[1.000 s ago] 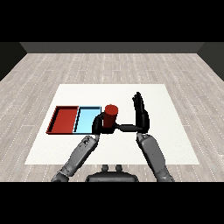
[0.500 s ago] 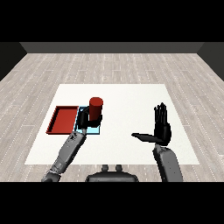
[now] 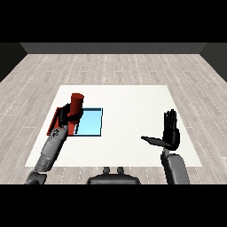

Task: Pick the red can and put it in the red box

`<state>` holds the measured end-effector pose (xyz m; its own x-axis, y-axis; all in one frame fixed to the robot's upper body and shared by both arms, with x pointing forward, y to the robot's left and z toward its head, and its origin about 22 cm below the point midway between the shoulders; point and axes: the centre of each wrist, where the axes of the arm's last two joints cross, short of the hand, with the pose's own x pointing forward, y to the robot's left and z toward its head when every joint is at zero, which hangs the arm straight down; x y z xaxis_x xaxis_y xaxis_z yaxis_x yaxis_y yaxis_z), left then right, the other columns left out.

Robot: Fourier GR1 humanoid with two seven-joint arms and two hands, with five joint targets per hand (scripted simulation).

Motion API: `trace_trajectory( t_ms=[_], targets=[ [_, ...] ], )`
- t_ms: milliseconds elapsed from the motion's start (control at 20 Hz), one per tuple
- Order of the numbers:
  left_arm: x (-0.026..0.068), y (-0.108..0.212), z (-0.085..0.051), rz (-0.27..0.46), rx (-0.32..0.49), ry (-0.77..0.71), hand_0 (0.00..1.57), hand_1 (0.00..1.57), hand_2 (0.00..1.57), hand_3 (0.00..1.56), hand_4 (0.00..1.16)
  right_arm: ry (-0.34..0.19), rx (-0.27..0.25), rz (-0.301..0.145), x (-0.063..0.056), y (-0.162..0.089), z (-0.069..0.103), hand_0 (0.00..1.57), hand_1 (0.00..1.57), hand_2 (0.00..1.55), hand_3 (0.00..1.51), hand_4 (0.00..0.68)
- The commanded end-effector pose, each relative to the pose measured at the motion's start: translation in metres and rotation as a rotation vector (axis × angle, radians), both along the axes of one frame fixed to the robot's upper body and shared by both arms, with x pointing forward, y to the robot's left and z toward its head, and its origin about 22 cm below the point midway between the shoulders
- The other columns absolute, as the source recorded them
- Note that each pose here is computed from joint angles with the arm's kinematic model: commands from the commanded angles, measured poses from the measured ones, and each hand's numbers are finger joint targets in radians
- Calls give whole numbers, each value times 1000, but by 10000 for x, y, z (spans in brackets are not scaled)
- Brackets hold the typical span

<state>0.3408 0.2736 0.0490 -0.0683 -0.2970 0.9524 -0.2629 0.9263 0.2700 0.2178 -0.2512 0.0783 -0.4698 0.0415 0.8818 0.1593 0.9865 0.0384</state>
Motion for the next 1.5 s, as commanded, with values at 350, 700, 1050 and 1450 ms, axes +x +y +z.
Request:
trace_trajectory(
  t_ms=[350, 700, 1050, 1450],
  targets=[
    [143, 1004, -390, 288, 215, 207, 1571, 1571, 1544, 1462, 1023, 11, -25, 3, 107, -125, -8, 0, 0, 0, 0, 0],
    [127, 1028, -758, 300, 254, 432, 1564, 1564, 1486, 1365, 958, 23, -106, 18, 201, 106, -218, 0, 0, 0, 0, 0],
    [-33, 1080, -983, 287, 155, 475, 1353, 1353, 1369, 1276, 938, 57, -147, -12, 391, 28, -363, 0, 0, 0, 0, 0],
    [112, 1226, -718, 204, 375, 679, 0, 0, 0, 0, 0, 20, -117, 1, 343, 58, -312, 0, 0, 0, 0, 0]
  ],
)
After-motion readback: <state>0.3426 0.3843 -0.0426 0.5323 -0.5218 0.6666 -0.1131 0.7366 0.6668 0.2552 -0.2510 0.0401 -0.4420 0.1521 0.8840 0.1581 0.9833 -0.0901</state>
